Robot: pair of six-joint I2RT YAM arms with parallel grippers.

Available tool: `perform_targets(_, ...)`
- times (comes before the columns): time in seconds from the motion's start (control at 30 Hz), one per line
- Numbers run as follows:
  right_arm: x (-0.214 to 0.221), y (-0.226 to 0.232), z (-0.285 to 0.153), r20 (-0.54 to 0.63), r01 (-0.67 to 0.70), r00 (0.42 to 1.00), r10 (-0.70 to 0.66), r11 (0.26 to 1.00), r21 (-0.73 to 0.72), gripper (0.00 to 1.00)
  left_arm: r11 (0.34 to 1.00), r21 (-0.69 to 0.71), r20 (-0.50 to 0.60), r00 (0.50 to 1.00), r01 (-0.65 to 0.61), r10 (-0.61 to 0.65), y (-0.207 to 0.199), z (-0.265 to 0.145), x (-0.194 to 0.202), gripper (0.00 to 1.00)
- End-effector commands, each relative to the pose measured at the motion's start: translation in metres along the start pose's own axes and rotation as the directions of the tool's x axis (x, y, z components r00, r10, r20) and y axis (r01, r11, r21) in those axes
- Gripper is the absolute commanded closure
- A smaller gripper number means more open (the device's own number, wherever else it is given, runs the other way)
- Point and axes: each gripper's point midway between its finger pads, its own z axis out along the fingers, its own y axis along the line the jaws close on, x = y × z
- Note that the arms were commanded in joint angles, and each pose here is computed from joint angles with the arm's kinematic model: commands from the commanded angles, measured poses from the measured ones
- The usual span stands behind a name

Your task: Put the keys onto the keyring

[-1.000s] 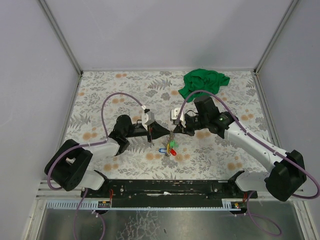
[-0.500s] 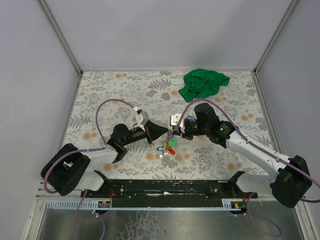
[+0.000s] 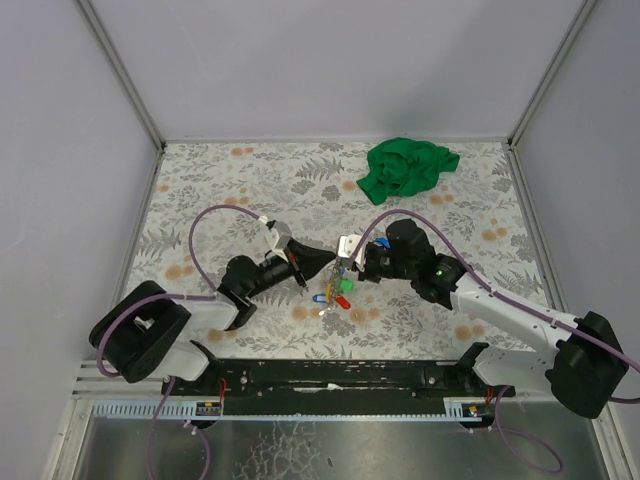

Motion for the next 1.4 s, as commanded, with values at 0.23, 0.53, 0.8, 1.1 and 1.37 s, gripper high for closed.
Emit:
perform_targets(0.23,-0.022,-0.02,-0.018,0.02,0.044,0.999,-0.047,0.993,0.109,1.0,0.984,-0.092,0.085,0.984,-0.15,0.158,0.007,-0.009,-0.038,0.7)
perform_targets(0.53,-0.034,-0.026,-0.017,-0.005,0.09,0.996,-0.09,0.994,0.066,1.0,0.982,-0.06,0.023,0.983,-0.179,0.181,0.005,-0.01,-0.033,0.56)
perform_targets(0.8,-0.035,-0.04,-0.006,-0.028,0.117,0.993,-0.115,0.99,0.079,1.0,0.982,-0.117,0.017,0.988,-0.151,0.154,0.018,-0.011,-0.031,0.53)
perform_targets(1.1,-0.049,-0.101,0.008,-0.046,0.11,0.994,-0.102,0.969,0.222,1.0,0.893,-0.446,0.111,0.987,-0.058,0.12,0.067,-0.044,-0.055,0.45)
perform_targets(1.37,-0.03,-0.085,0.028,-0.041,-0.054,0.997,0.061,0.984,0.17,1.0,0.785,-0.615,0.199,0.977,0.069,0.07,0.083,-0.072,-0.084,0.17)
